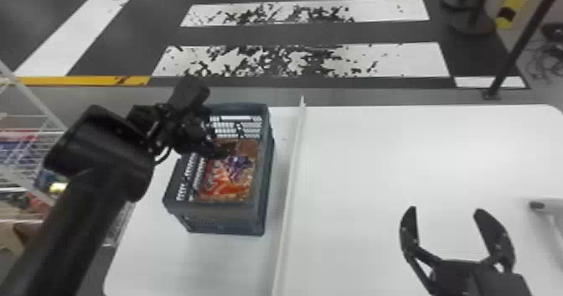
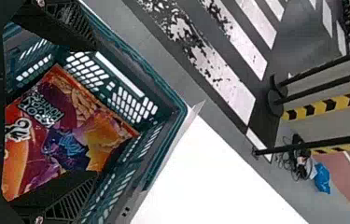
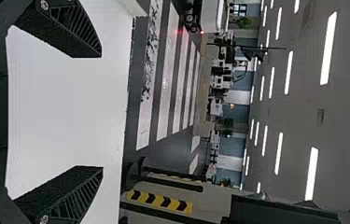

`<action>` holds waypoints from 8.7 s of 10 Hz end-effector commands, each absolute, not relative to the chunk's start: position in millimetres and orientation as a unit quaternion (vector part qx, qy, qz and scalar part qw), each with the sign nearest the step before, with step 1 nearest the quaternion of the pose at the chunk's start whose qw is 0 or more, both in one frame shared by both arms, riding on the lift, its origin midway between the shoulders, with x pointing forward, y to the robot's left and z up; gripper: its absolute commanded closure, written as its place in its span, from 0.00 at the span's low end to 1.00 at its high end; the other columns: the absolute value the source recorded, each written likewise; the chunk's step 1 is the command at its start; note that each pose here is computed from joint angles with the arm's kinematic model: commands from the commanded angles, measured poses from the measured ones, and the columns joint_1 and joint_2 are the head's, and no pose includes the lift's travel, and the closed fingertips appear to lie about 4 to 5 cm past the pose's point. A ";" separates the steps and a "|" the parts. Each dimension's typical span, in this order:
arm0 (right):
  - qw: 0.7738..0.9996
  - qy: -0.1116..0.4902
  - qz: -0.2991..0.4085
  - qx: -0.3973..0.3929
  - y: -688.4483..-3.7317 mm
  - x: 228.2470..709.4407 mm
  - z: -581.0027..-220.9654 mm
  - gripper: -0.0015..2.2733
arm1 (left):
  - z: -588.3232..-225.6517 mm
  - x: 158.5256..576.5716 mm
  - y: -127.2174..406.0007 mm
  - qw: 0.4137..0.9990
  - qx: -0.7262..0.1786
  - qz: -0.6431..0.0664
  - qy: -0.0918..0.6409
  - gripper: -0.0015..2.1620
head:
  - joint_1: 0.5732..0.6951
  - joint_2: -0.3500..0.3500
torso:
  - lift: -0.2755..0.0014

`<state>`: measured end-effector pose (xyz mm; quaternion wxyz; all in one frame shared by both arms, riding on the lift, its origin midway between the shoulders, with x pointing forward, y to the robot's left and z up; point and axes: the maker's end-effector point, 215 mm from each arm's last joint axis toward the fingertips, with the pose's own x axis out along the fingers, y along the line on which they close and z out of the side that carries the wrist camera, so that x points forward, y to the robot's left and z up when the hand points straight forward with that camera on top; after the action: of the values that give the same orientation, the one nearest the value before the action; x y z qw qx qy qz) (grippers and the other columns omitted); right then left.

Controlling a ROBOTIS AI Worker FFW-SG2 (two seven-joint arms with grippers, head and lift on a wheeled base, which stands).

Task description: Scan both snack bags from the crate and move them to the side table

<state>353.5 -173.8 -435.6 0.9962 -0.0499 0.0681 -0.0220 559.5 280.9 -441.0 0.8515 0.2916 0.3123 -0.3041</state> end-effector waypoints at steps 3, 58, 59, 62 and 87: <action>0.996 0.067 -0.019 -0.048 -169.8 355.4 -435.0 0.03 | -469.5 539.4 276.9 0.821 0.315 -0.333 0.339 0.03 | 1.00 0.69 | 0.89; 0.982 0.098 -0.129 -0.098 -221.4 347.6 -448.5 0.03 | -367.7 497.0 -44.8 0.903 -0.017 -0.407 0.135 0.99 | 1.00 0.14 | 0.89; 0.980 0.093 -0.144 -0.098 -229.0 346.9 -444.1 0.03 | -377.2 487.0 -65.4 0.897 -0.011 -0.419 0.138 0.99 | 1.00 0.06 | 0.89; 0.979 0.087 -0.155 -0.095 -235.1 346.4 -439.0 0.03 | -420.2 458.2 -98.2 0.883 0.019 -0.441 0.162 0.99 | 1.00 0.00 | 0.89; 0.901 0.412 0.070 0.115 -189.7 350.9 -531.9 0.03 | -354.1 394.7 229.2 0.993 0.018 -0.117 -0.011 0.02 | 1.00 0.58 | 0.89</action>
<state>351.3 -187.8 -529.9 0.9079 0.0978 0.4014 0.0711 396.2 228.0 -352.8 0.9928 0.0175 -0.0127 -0.1175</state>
